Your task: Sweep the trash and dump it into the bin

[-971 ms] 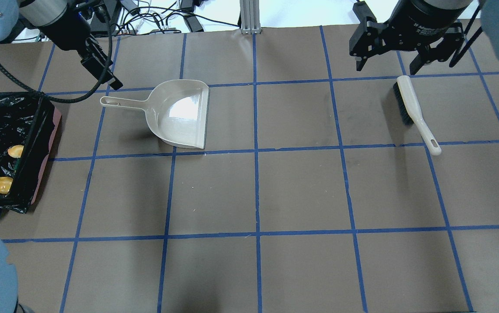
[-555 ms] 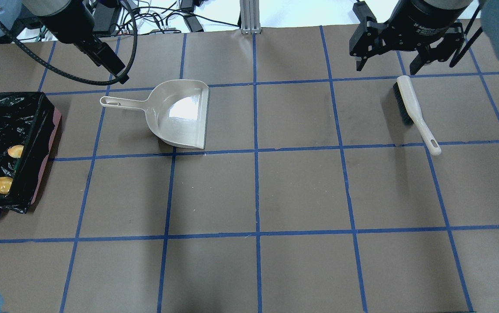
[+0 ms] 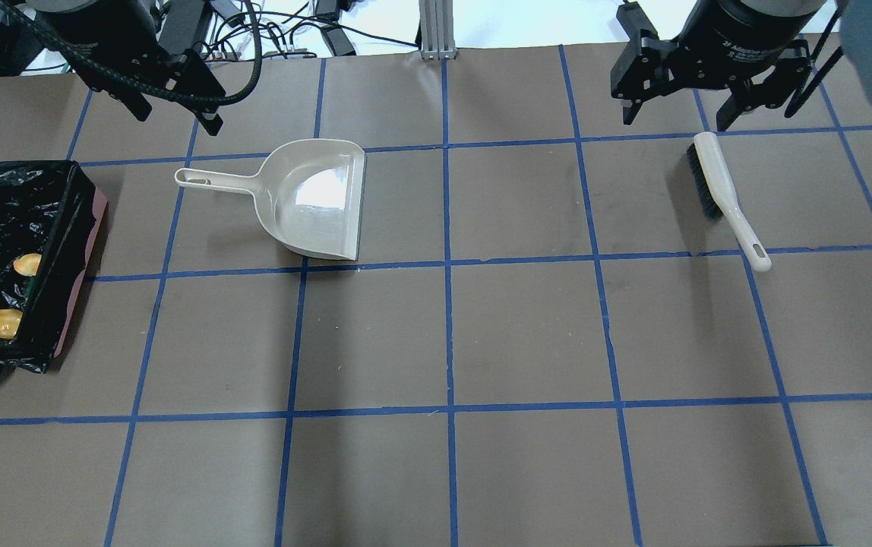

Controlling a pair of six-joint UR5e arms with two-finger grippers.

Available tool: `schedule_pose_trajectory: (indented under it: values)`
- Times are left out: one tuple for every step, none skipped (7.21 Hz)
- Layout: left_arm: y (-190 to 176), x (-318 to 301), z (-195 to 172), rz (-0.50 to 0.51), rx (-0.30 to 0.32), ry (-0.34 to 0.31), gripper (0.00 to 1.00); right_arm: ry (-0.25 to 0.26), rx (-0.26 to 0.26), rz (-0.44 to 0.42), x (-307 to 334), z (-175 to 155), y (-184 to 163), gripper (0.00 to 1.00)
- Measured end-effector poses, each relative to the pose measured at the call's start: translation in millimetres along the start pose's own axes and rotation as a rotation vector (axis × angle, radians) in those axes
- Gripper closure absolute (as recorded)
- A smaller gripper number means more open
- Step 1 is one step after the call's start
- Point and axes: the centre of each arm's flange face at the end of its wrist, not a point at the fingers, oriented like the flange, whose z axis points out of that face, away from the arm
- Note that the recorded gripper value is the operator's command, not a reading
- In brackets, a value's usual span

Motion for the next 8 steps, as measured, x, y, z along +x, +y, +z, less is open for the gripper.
schedule_pose_trajectory:
  values:
    - [15,7,-9,-0.029,0.007,-0.013,0.00,0.000,0.000,0.000,0,0,0,0.00]
    - [31,19,-14,-0.036,0.012,-0.019,0.00,0.000,-0.001,0.000,0,0,0,0.00]
    - [42,33,-17,-0.046,0.019,-0.020,0.00,0.000,-0.001,0.000,0,1,0,0.00]
    - [46,45,-18,-0.066,0.030,-0.022,0.00,0.000,-0.001,0.000,0,1,0,0.00]
    - [48,52,-20,-0.088,0.042,-0.024,0.00,-0.001,-0.001,0.000,0,1,0,0.00]
    - [51,56,-24,-0.099,0.053,-0.025,0.00,-0.001,-0.001,0.000,0,1,0,0.00]
    - [51,58,-26,-0.102,0.064,-0.023,0.00,-0.001,-0.001,0.000,0,0,0,0.00]
    - [51,58,-27,-0.103,0.075,-0.021,0.00,-0.001,-0.001,0.000,0,0,0,0.00]
